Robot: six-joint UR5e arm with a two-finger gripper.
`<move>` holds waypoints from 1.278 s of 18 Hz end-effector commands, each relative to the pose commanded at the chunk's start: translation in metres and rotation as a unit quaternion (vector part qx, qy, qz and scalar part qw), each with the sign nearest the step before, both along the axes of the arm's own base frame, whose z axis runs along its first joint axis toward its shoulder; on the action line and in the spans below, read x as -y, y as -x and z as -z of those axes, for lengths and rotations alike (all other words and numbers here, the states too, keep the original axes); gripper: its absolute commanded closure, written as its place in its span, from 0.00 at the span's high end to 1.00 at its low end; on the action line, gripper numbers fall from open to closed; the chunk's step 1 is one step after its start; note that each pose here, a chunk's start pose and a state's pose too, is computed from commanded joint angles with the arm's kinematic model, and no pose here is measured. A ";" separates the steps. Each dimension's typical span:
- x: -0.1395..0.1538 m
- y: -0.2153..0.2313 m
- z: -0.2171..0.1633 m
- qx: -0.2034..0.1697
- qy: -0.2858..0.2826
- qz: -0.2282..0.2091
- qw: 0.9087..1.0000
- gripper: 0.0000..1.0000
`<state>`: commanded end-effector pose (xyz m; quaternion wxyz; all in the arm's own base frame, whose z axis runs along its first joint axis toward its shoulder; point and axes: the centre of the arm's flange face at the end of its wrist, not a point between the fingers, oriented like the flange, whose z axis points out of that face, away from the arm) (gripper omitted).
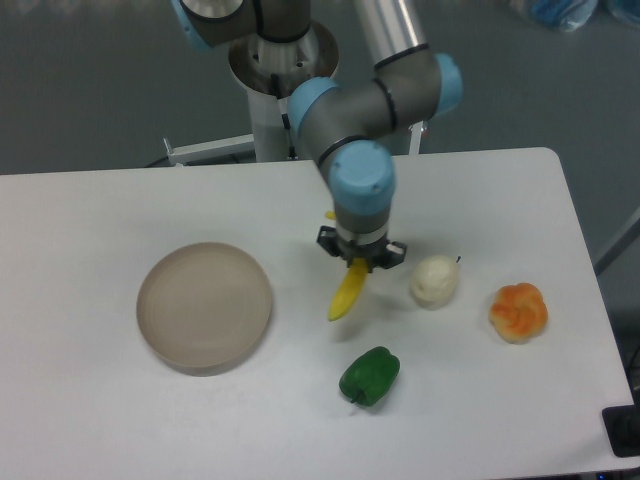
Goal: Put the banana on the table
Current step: 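Carry the banana toward the beige plate and lower it to the table, then open the gripper to release the banana and raise it away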
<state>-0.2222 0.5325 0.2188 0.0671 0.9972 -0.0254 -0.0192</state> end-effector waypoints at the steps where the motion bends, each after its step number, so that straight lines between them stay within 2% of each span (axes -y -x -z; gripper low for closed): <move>1: -0.003 0.000 0.004 0.001 0.002 0.002 1.000 0.11; 4: -0.005 0.000 0.008 0.004 0.004 0.008 1.000 0.20; 5: -0.005 0.000 0.009 0.004 0.002 0.011 1.000 0.28; 6: -0.005 0.000 0.009 0.002 0.000 0.013 1.000 0.45; 8: -0.006 0.001 0.010 0.002 0.000 0.014 1.000 0.86; 10: -0.006 0.002 0.008 0.001 -0.001 0.014 1.000 1.00; 13: -0.008 0.007 -0.008 -0.007 -0.013 0.012 1.000 1.00; 17: -0.023 0.040 -0.057 -0.033 -0.051 0.002 0.998 1.00; 20: -0.021 0.068 -0.079 -0.043 -0.062 0.059 0.995 1.00; 23: 0.002 0.106 -0.094 -0.043 -0.062 0.141 0.987 1.00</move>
